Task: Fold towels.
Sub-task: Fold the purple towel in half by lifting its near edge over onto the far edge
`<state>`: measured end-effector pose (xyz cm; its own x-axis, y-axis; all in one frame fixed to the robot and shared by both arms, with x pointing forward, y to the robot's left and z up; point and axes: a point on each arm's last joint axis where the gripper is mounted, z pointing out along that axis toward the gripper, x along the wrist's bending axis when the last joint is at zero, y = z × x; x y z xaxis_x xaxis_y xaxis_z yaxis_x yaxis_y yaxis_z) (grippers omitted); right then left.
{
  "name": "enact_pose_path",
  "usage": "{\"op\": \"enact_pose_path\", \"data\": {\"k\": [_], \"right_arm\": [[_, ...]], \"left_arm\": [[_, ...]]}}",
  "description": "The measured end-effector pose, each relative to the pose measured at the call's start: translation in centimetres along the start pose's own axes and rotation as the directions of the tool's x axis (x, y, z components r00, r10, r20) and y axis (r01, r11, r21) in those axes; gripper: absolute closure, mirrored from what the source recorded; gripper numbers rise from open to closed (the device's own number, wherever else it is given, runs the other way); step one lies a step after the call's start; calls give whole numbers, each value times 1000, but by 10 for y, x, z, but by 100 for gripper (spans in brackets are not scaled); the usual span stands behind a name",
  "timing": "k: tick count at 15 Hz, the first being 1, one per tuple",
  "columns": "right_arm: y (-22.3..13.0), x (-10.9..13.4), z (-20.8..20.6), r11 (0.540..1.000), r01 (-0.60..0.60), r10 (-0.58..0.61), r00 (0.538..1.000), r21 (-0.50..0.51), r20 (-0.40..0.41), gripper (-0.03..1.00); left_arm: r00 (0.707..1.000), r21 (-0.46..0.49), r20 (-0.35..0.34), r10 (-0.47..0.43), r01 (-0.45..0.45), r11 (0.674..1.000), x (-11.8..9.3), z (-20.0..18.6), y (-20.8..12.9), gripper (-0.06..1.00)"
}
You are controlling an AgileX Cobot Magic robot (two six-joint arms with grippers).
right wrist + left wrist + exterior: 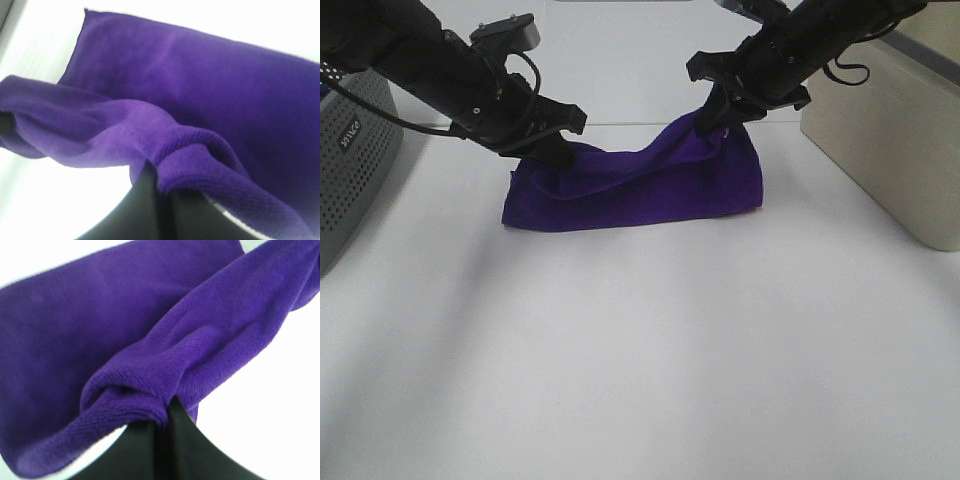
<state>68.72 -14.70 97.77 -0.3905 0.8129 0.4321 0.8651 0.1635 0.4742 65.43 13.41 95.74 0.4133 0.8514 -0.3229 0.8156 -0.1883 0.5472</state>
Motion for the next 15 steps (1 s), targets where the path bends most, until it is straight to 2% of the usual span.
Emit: {"op": "enact_pose_path", "data": {"k": [3,7,8,9,12,14,15], "right_arm": [[16,-14,20,999,31,-30,999,-28,45,94],[22,-37,53,999,46,-45,994,-8,101,94],[21,-41,59,999,47,-47,993,-1,109,94],[18,-46,67,999,32,-34,993,14,115,94],[17,-46,68,999,27,-30,993,22,116,93],[14,-47,68,999,24,-30,992,48,120,85],[14,-47,68,998,18,-25,992,55,128,78]], "left_arm": [[999,-36,-26,21,-22,999,9,21,14,94],[999,-71,-48,25,-29,997,26,54,28,94],[998,-73,-53,18,-22,997,33,61,29,94],[998,-78,-63,-1,-4,997,49,66,31,94],[999,-45,-52,-14,12,999,57,70,28,93],[999,-20,-45,-13,12,1000,57,72,24,84],[999,-18,-46,-11,10,1000,58,73,24,76]]}}
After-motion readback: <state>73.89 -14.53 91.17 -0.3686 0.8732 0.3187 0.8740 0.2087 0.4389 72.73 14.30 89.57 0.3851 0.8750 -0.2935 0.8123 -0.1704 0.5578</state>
